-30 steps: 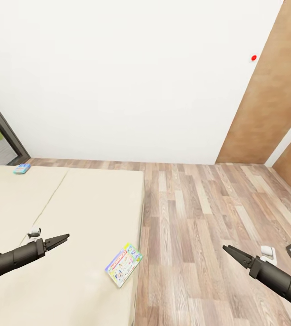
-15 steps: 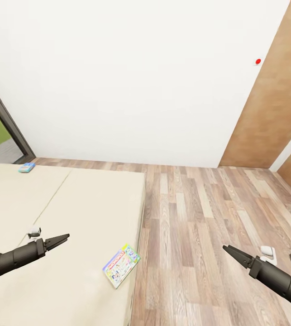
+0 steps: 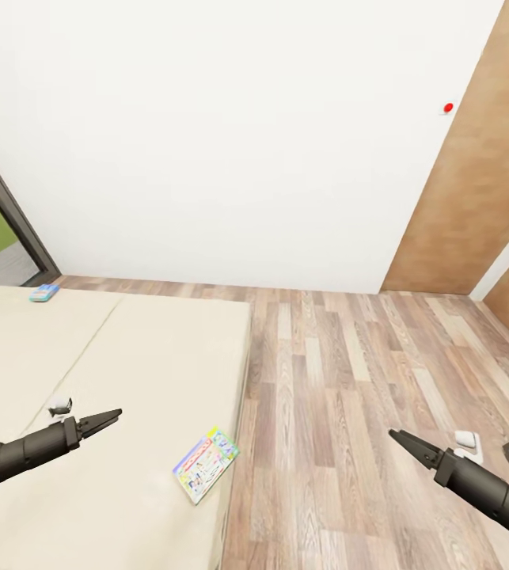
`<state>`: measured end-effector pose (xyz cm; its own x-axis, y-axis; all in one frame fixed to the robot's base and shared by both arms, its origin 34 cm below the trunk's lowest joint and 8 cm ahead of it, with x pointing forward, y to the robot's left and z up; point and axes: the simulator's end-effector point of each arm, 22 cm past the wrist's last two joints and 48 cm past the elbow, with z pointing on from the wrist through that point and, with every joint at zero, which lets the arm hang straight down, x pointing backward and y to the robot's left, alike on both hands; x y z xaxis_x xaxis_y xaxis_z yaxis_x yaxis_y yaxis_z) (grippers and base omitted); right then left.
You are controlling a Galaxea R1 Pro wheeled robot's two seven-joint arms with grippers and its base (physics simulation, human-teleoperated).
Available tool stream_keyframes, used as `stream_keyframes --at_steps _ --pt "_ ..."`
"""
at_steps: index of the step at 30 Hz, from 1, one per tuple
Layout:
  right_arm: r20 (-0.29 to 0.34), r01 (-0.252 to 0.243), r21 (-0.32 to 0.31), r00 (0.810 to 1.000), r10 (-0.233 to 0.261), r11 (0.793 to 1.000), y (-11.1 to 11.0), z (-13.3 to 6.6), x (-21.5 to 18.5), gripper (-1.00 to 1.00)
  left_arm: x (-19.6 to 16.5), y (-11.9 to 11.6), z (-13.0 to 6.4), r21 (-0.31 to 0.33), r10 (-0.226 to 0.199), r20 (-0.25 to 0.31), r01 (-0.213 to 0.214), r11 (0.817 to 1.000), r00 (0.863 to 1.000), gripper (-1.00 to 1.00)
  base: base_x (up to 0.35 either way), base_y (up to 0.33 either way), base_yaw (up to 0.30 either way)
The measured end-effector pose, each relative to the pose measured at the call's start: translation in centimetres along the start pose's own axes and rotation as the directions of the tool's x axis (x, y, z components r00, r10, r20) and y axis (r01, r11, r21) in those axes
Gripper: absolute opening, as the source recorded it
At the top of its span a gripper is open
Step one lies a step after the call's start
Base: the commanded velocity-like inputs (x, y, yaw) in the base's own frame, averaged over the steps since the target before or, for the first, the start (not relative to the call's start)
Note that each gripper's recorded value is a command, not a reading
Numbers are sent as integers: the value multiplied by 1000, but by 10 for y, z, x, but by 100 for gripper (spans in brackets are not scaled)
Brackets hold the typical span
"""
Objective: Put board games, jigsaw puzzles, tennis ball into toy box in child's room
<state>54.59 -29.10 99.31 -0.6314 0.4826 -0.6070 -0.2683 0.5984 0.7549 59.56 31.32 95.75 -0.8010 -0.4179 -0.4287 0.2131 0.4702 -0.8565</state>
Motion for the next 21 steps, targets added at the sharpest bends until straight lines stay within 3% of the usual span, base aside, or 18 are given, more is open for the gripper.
stream_keyframes --at_steps 6,21 --pt "1 3 3 1000 -3 1000 0 0 -1 100 -1 -1 0 2 2 2 -2 1000 1000 100 0 -107 157" --pt "7 10 -2 1000 -10 1000 4 -1 -4 100 -3 -6 -1 8 10 7 -10 1000 1000 100 0 -7 251"
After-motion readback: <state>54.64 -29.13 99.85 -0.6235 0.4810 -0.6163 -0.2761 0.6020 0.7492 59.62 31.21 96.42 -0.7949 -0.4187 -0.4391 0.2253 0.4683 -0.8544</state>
